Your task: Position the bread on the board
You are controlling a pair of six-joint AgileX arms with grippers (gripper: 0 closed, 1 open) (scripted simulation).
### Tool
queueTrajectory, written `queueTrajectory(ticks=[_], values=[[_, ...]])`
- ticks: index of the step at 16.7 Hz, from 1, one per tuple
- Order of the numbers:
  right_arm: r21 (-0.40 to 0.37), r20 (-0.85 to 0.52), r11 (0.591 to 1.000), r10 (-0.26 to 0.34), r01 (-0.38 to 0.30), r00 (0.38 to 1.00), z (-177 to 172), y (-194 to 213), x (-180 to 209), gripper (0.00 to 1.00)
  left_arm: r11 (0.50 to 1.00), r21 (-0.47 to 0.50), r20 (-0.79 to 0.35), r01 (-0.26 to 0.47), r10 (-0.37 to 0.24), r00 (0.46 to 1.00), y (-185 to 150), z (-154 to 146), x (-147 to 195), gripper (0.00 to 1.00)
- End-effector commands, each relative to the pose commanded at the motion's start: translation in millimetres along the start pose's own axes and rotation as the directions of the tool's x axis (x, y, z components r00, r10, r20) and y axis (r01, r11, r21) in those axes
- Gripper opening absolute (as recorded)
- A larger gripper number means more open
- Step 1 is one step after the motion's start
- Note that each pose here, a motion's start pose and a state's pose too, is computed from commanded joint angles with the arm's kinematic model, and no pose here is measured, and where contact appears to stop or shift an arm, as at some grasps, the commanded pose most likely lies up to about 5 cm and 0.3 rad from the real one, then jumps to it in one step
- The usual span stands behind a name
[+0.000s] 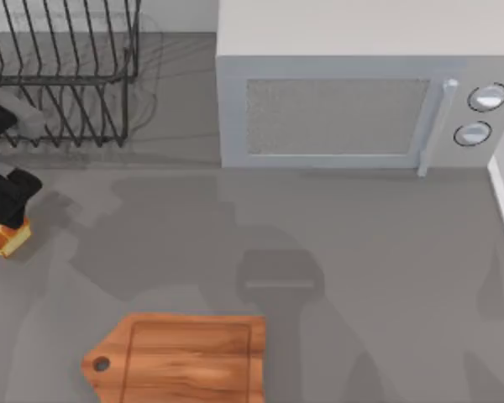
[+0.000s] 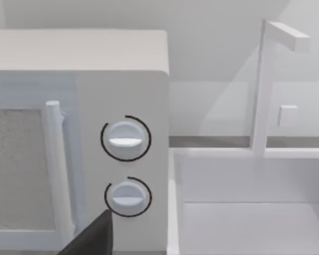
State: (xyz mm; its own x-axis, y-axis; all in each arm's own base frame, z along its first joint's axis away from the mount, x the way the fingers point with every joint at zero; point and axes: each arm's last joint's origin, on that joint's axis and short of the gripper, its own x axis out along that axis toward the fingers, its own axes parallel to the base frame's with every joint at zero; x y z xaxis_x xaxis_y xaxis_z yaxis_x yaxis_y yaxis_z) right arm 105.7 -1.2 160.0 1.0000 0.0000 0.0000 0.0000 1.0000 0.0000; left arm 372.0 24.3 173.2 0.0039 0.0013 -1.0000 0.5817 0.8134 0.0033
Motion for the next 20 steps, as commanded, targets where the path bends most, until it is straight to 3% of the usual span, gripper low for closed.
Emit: queueTrajectory(ticks=[7,15,19,20], values=[[0.000,0.000,1.000,0.000,0.000,1.000,0,0,0,1.00,1.000,0.007,-0.004,0.003,-0.003,1.000,-1,2,2,1.00],[0.000,0.000,1.000,0.000,0.000,1.000,0,0,0,1.00,1.000,0.003,-0.003,0.003,-0.003,1.000,1,1,69,1.00],[0.000,0.000,1.000,0.000,0.000,1.000,0,0,0,1.00,1.000,0.003,-0.004,0.004,-0.004,1.000,1,1,71,1.00],[0.000,0.000,1.000,0.000,0.000,1.000,0,0,0,1.00,1.000,0.003,-0.004,0.004,-0.004,1.000,1,1,71,0.92]])
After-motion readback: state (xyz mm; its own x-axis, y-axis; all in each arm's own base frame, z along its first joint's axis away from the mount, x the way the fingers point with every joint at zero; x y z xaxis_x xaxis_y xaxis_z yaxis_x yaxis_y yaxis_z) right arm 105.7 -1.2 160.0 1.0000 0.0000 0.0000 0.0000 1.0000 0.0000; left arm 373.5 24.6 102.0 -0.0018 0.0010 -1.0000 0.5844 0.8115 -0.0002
